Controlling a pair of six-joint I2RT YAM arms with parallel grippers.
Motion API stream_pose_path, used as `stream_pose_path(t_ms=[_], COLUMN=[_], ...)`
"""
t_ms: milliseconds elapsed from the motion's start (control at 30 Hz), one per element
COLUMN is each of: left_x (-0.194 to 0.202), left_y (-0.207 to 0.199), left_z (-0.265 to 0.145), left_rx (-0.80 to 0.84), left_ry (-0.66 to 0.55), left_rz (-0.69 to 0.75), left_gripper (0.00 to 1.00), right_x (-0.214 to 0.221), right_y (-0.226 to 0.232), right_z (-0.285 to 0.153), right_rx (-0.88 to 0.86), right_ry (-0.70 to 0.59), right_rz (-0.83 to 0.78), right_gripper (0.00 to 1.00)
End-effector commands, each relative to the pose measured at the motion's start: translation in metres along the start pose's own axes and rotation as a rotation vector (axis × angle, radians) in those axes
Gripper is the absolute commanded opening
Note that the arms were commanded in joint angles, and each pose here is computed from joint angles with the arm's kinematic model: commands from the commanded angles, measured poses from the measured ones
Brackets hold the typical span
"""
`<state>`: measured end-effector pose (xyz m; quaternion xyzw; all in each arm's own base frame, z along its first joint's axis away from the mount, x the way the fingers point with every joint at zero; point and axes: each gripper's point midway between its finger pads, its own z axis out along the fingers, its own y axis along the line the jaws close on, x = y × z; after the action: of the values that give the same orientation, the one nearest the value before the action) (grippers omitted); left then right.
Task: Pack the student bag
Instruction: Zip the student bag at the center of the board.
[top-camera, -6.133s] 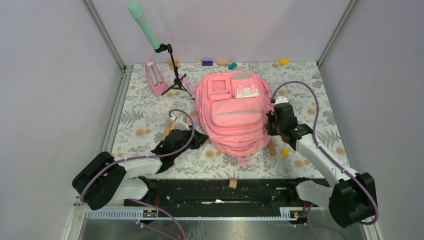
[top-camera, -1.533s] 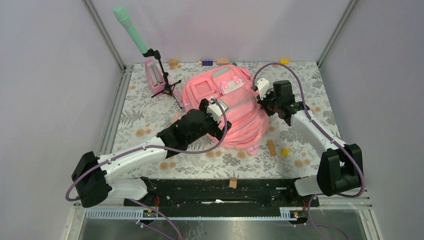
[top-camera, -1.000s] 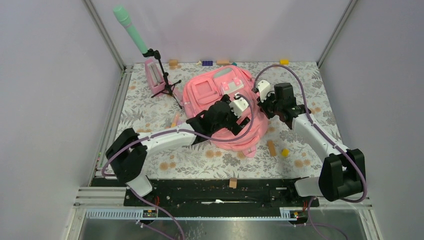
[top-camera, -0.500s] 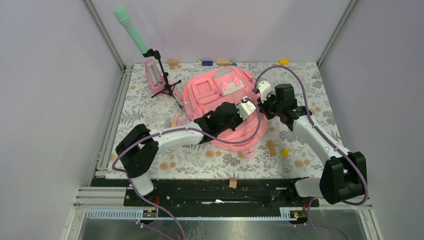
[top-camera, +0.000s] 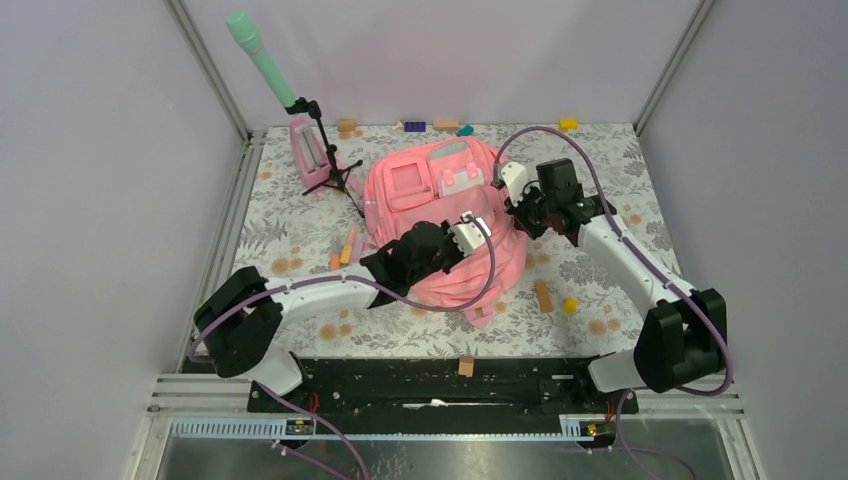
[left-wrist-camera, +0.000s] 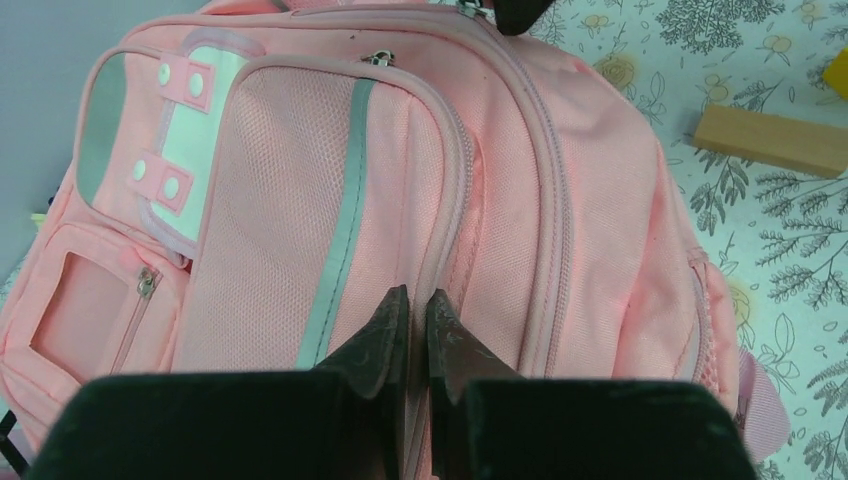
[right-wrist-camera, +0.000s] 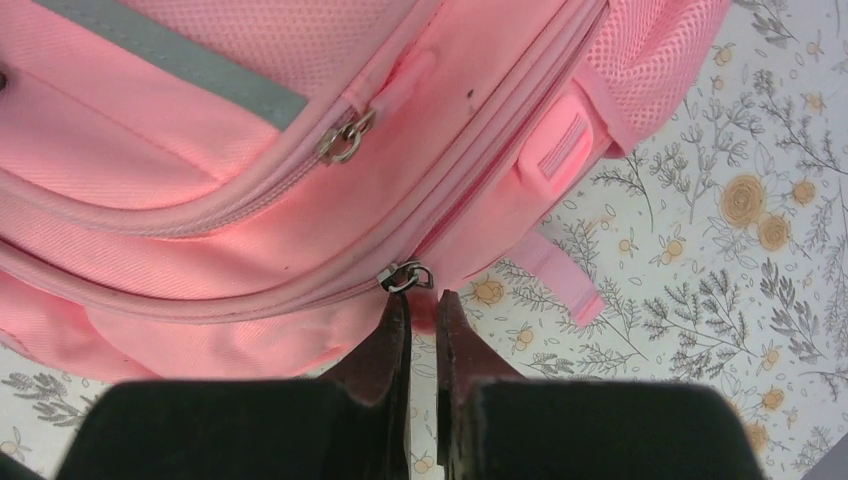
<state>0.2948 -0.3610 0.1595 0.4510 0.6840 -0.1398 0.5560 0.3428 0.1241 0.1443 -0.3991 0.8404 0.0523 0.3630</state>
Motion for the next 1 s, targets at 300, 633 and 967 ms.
stream_pose_path(t_ms=[300, 633, 967], left_x=[0.011, 0.019, 0.025], left_y=[-0.015, -0.024, -0.028], left_z=[-0.031, -0.040, -0.045], left_rx=[0.013, 0.024, 0.024], left_ry=[0.015, 0.027, 0.045], left_rz=[0.048, 0.047, 0.036], left_gripper=[0.00, 0.00, 0.00], right_x=[-0.041, -0.060, -0.080], right_y=[-0.039, -0.065, -0.088], right_z=[0.010, 0.058, 0.076], right_rx=[0.032, 0.083, 0.194], right_ry=[0.027, 0.051, -0.037], right_rz=[-0.128, -0.180, -0.169], right_gripper=[0.00, 0.00, 0.00])
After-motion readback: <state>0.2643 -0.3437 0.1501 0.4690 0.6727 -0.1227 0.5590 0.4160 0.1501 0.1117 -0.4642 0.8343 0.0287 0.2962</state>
